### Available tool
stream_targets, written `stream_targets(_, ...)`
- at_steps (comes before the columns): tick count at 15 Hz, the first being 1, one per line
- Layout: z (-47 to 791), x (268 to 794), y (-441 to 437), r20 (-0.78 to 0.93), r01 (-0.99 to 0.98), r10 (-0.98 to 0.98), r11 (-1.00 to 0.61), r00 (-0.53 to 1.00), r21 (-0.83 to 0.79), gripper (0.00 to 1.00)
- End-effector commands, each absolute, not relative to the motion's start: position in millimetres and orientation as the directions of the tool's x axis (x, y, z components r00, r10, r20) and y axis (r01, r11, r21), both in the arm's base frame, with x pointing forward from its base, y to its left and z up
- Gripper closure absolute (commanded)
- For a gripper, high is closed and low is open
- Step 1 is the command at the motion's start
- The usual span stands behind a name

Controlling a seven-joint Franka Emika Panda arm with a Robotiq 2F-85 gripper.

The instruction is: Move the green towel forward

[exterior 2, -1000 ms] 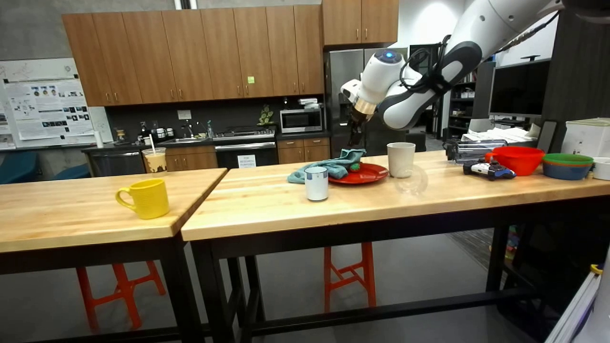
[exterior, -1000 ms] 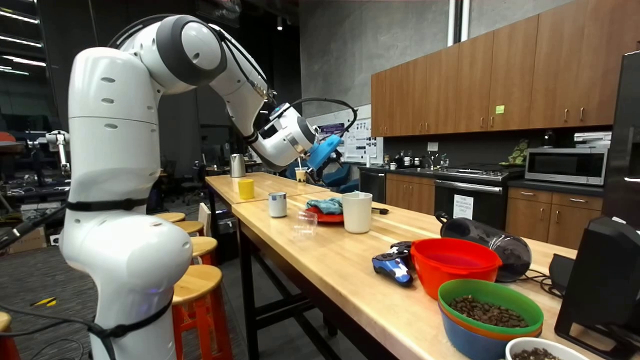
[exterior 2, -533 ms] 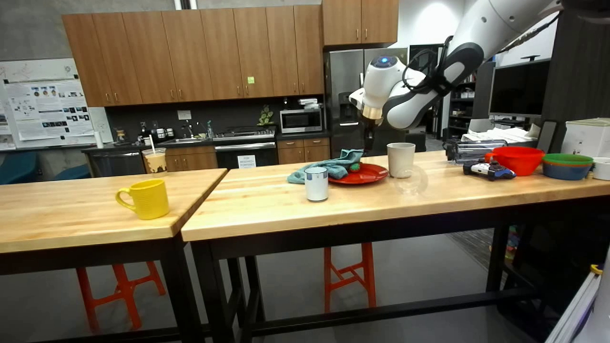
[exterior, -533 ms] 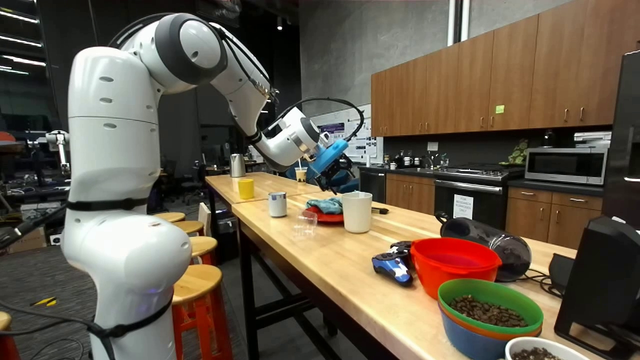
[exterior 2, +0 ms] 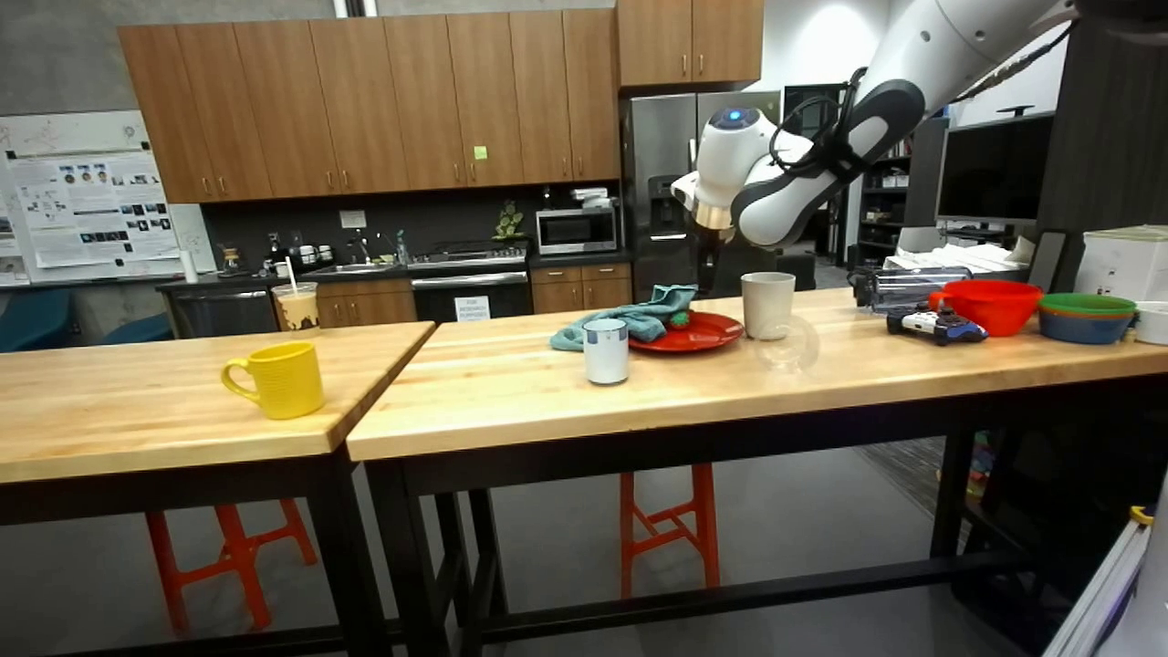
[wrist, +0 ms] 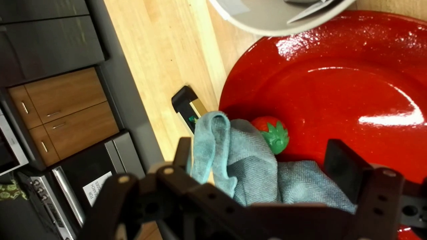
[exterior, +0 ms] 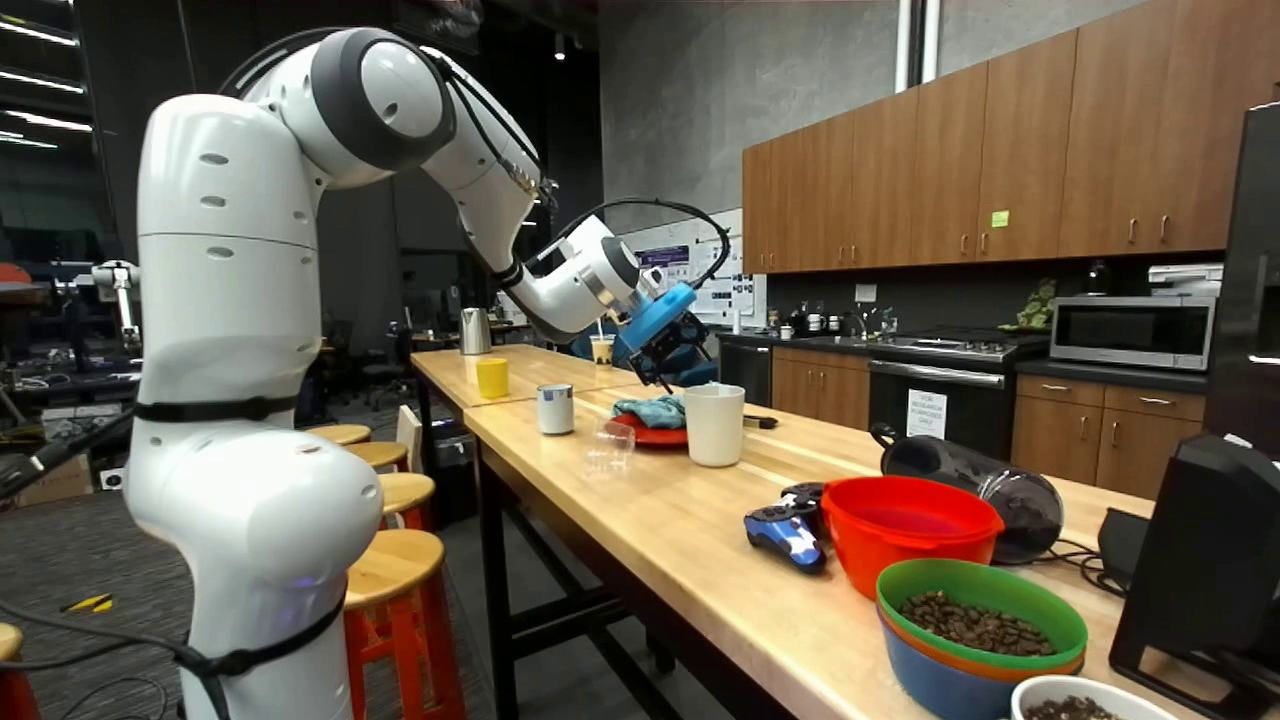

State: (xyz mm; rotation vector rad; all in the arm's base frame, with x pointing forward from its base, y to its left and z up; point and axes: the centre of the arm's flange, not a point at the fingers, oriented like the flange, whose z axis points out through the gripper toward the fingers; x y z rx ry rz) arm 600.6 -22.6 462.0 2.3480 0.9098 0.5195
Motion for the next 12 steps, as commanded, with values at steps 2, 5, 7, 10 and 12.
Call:
stream_targets(2, 462.0, 600.6, -22.7, 0.149, 0.486, 0.704, -0.611, 0.694, 0.625, 0.0)
stream_targets(5, 461.9, 600.7, -22.5, 0.149, 0.486, 0.704, -0.611, 0.694, 0.625, 0.0)
stream_targets(7, 461.9, 600.7, -22.6, 0.149, 0.486, 0.704, -0.611, 0.694, 0.625, 0.0)
stream_targets(10, 461.9, 600.7, -22.5, 0.149, 0.486, 0.704, -0.611, 0.694, 0.625, 0.0)
stream_targets(12, 459.2, 600.2, -20.6, 0.146, 0.486, 0.702, -0.613, 0.697, 0.623, 0.0)
